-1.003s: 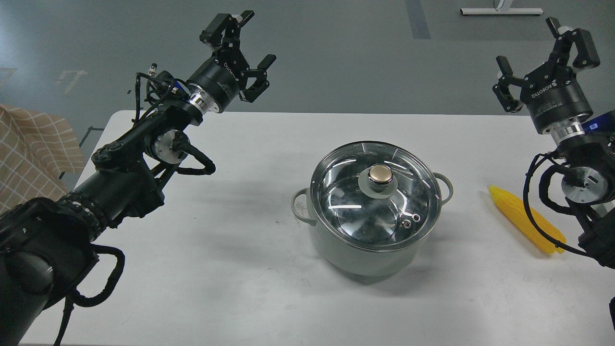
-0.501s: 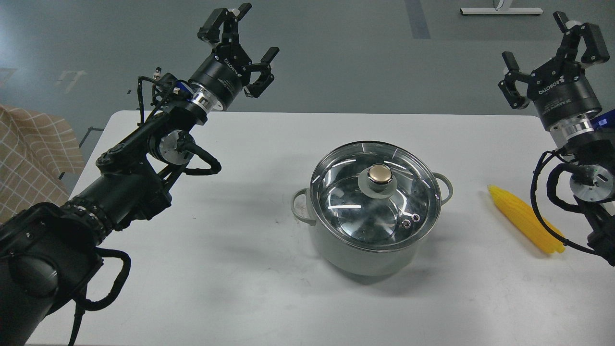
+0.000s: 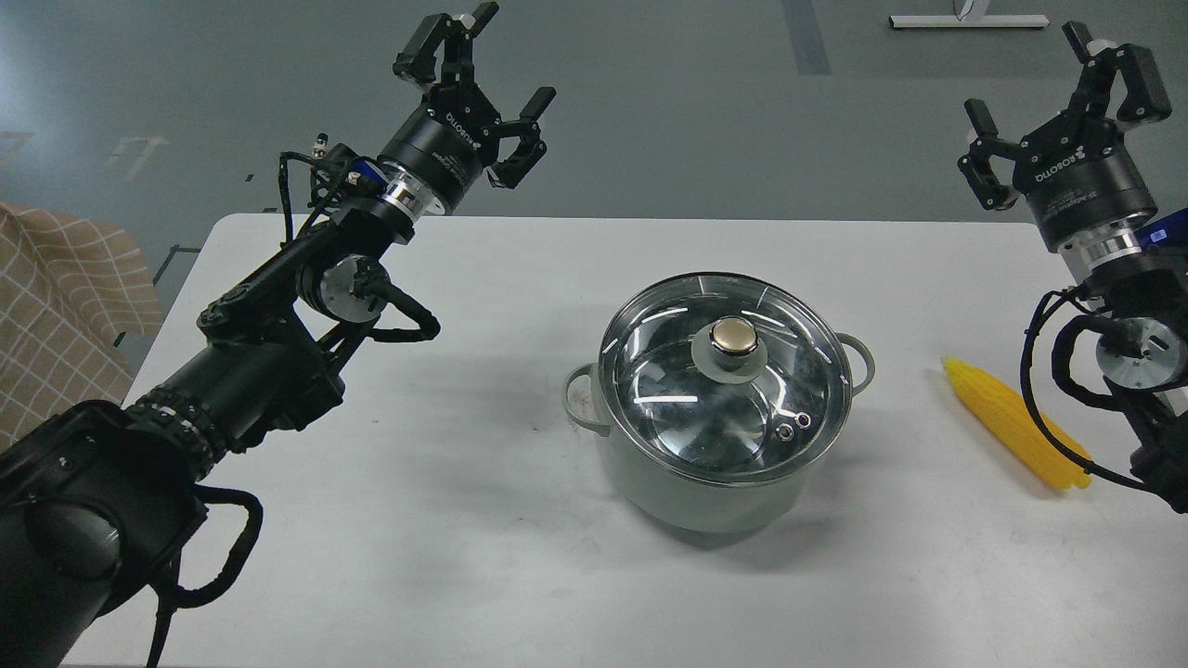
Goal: Open pot and put corn in
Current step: 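Reach the left gripper to the lid knob and grasp it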
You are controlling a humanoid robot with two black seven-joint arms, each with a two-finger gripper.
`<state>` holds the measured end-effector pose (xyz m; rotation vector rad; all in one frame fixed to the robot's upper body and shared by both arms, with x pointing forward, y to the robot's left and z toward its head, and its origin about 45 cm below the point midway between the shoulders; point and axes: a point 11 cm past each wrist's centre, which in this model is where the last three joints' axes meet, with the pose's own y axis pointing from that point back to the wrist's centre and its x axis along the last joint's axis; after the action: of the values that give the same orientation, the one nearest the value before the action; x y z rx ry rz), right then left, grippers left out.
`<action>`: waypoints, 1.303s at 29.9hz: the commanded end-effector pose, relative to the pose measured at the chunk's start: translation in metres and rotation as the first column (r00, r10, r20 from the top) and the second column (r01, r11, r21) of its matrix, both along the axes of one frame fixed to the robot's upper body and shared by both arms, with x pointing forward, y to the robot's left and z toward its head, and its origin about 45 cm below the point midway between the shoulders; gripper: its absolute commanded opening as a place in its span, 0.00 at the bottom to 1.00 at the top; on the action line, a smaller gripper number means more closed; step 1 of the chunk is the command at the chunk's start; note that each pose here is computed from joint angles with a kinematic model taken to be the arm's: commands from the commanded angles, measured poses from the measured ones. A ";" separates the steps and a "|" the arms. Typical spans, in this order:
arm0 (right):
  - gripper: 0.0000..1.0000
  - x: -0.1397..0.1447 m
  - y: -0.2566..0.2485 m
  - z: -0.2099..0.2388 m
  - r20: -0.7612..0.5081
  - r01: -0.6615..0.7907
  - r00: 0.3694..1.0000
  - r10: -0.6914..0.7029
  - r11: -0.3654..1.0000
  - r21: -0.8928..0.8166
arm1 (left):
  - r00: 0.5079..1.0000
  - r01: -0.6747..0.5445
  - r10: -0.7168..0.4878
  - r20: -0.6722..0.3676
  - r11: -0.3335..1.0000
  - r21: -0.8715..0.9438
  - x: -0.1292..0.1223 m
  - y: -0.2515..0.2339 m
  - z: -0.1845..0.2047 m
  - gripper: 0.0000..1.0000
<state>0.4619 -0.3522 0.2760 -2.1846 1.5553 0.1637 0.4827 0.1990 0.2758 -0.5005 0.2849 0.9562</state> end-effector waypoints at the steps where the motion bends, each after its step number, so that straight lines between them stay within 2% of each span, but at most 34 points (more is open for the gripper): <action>1: 1.00 0.000 -0.001 0.000 0.000 0.002 1.000 -0.002 1.000 -0.003 | 0.999 0.001 -0.002 0.038 0.999 0.041 0.005 0.005 0.016 0.98; 5: 1.00 -0.001 -0.003 -0.001 -0.004 0.006 1.000 -0.006 1.000 -0.006 | 0.977 0.038 -0.091 0.193 0.965 0.261 0.013 -0.004 0.071 0.98; 6: 1.00 -0.001 -0.003 -0.001 -0.004 0.006 1.000 -0.006 1.000 -0.006 | 0.977 0.038 -0.091 0.194 0.964 0.262 0.013 -0.004 0.071 0.98; 9: 1.00 -0.001 -0.004 -0.003 -0.008 0.009 1.000 -0.009 1.000 -0.009 | 0.922 0.070 -0.218 0.320 0.907 0.415 0.000 -0.024 0.109 0.98; 11: 1.00 -0.001 -0.005 -0.003 -0.009 0.011 1.000 -0.011 1.000 -0.011 | 0.846 0.092 -0.354 0.399 0.834 0.544 -0.024 -0.051 0.127 0.98; 13: 1.00 -0.001 -0.005 -0.004 -0.010 0.011 1.000 -0.011 1.000 -0.011 | 0.796 0.087 -0.422 0.433 0.788 0.609 -0.037 -0.065 0.134 0.98; 14: 1.00 -0.002 -0.007 -0.004 -0.013 0.018 1.000 -0.018 1.000 -0.014 | 0.747 0.054 -0.474 0.466 0.743 0.668 -0.050 -0.078 0.138 0.98; 15: 1.00 -0.001 -0.008 -0.004 -0.014 0.023 1.000 -0.023 1.000 -0.016 | 0.723 0.032 -0.496 0.480 0.719 0.694 -0.055 -0.083 0.140 0.98; 17: 1.00 -0.003 -0.014 -0.004 -0.017 0.036 0.999 -0.037 0.999 -0.025 | 0.619 -0.061 -0.598 0.509 0.610 0.790 -0.078 -0.105 0.137 0.98; 18: 1.00 -0.004 -0.015 -0.004 -0.017 0.037 0.999 -0.038 0.999 -0.027 | 0.590 -0.088 -0.622 0.515 0.585 0.806 -0.083 -0.110 0.136 0.98; 20: 1.00 -0.006 -0.019 -0.006 -0.021 0.043 0.999 -0.043 0.999 -0.033 | 0.523 -0.178 -0.682 0.512 0.500 0.848 -0.092 -0.122 0.130 0.98; 21: 1.00 -0.006 -0.020 -0.006 -0.022 0.044 0.999 -0.045 0.998 -0.034 | 0.506 -0.211 -0.701 0.503 0.465 0.860 -0.094 -0.125 0.126 0.98; 23: 1.00 -0.007 -0.020 -0.008 -0.026 0.045 0.999 -0.046 0.998 -0.034 | 0.446 -0.360 -0.765 0.465 0.323 0.875 -0.094 -0.134 0.104 0.98; 26: 1.00 -0.007 -0.020 -0.007 -0.024 0.044 0.999 -0.044 0.998 -0.034 | 0.391 -0.447 -0.812 0.434 0.245 0.860 -0.097 -0.145 0.087 0.98; 28: 1.00 -0.007 -0.020 -0.007 -0.024 0.044 0.999 -0.044 0.998 -0.034 | 0.337 -0.480 -0.858 0.387 0.197 0.855 -0.107 -0.158 0.065 0.98; 31: 1.00 -0.007 -0.019 -0.008 -0.025 0.043 0.999 -0.043 0.999 -0.033 | 0.307 -0.479 -0.899 0.311 0.136 0.867 -0.116 -0.163 0.038 0.98; 39: 1.00 -0.009 -0.016 -0.015 -0.038 0.036 0.999 -0.037 0.999 -0.029 | 0.257 -0.544 -0.944 0.207 0.035 0.838 -0.125 -0.165 0.003 0.98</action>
<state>0.4538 -0.3689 0.2639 -2.1836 1.6269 0.1670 0.3595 0.0331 0.2928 0.4575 -1.4381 -0.0385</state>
